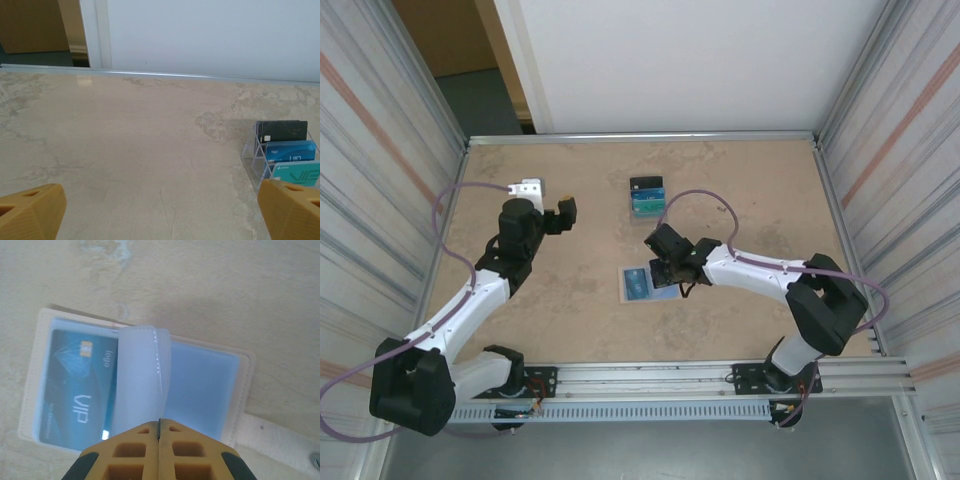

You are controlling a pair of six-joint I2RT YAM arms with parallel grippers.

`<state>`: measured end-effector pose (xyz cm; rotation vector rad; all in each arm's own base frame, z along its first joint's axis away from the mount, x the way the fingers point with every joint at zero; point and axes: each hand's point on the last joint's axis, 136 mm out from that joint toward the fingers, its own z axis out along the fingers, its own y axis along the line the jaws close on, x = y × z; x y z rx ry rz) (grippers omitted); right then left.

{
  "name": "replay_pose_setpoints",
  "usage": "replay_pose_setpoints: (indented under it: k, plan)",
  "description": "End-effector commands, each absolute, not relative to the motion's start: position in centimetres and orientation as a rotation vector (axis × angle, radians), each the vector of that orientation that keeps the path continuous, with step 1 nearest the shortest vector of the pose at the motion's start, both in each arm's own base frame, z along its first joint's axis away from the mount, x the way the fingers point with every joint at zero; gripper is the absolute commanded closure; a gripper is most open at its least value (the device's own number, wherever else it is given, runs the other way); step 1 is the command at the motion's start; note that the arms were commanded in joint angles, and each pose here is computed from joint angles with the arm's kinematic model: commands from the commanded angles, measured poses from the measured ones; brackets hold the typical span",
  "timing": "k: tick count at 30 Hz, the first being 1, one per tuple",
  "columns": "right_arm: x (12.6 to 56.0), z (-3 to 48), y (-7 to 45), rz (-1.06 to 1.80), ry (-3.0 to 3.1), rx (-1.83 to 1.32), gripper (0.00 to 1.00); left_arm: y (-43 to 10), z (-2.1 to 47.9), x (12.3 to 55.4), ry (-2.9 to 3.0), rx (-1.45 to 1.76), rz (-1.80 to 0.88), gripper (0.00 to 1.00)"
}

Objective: Take the credit cards out of the card holder

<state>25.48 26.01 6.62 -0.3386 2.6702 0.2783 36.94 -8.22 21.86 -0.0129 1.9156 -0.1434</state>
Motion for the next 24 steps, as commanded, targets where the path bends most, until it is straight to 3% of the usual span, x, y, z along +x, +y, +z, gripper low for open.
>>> replay_pose_setpoints:
  k: [1,8,17,24]
  plan:
    - [25.6,6.6,24.2,0.231,2.676,-0.25,0.98,-8.3,22.9,36.5,1.902,0.001,-0.166,0.01]
    - [25.6,5.9,23.5,0.241,2.69,-0.201,0.87,-8.8,22.4,36.1,1.923,0.028,-0.161,0.01]
    - [25.9,5.8,21.6,0.241,2.691,-0.103,0.85,-8.9,22.0,36.1,1.938,0.048,-0.14,0.01]
    - [26.2,7.0,21.3,0.316,2.661,-0.065,0.78,-9.9,21.4,36.0,1.935,0.115,-0.075,0.01]
